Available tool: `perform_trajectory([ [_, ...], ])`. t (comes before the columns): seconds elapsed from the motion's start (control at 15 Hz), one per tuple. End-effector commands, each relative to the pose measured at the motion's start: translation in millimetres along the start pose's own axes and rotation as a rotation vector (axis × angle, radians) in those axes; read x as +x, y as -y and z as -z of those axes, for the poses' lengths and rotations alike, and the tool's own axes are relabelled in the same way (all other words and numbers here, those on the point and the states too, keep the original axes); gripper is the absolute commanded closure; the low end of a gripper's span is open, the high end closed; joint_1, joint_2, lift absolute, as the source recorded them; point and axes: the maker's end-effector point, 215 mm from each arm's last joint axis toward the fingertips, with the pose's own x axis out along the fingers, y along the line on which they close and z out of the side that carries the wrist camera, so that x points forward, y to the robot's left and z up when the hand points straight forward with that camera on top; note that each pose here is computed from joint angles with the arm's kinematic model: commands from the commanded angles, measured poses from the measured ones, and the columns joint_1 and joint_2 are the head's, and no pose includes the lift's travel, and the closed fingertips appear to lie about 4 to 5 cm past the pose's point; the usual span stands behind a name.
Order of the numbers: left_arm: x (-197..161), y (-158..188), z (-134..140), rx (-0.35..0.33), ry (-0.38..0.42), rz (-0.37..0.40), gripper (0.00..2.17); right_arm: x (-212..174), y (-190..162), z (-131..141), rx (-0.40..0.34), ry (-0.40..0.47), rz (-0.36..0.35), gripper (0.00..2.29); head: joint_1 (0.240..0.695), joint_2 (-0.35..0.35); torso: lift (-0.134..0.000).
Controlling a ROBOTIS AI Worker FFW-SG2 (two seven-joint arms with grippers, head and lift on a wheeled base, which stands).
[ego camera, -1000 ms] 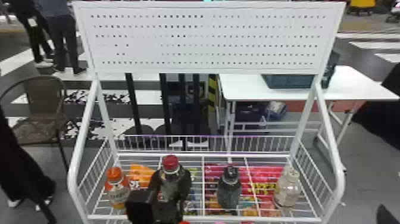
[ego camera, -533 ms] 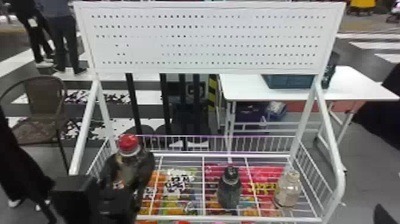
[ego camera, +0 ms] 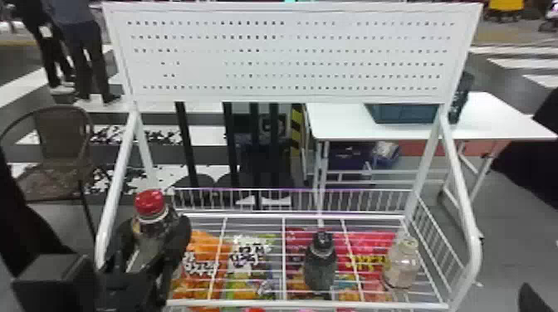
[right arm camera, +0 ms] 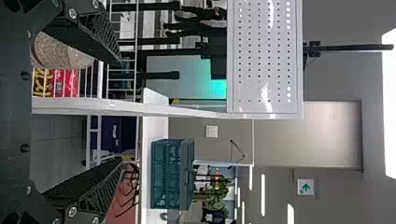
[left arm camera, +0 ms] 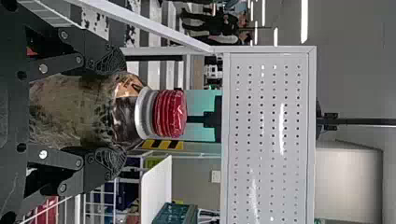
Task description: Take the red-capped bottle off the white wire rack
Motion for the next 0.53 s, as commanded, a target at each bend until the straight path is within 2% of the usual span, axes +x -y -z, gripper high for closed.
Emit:
perform_trajectory([
  [0.0,0.3,0.5,3.0,0.000,-0.006,0.001,1.74,0.0,-0.2,-0.1,0.000,0.000,0.000,0.14,0.499,0.000,0.000],
  [0.47,1.4,-1.3,6.9,0.005,-0.012,-0.003,1.74,1.3,-1.8,-2.2,-0.001,0.004,-0.006,0.14,0.499,0.000,0.000],
])
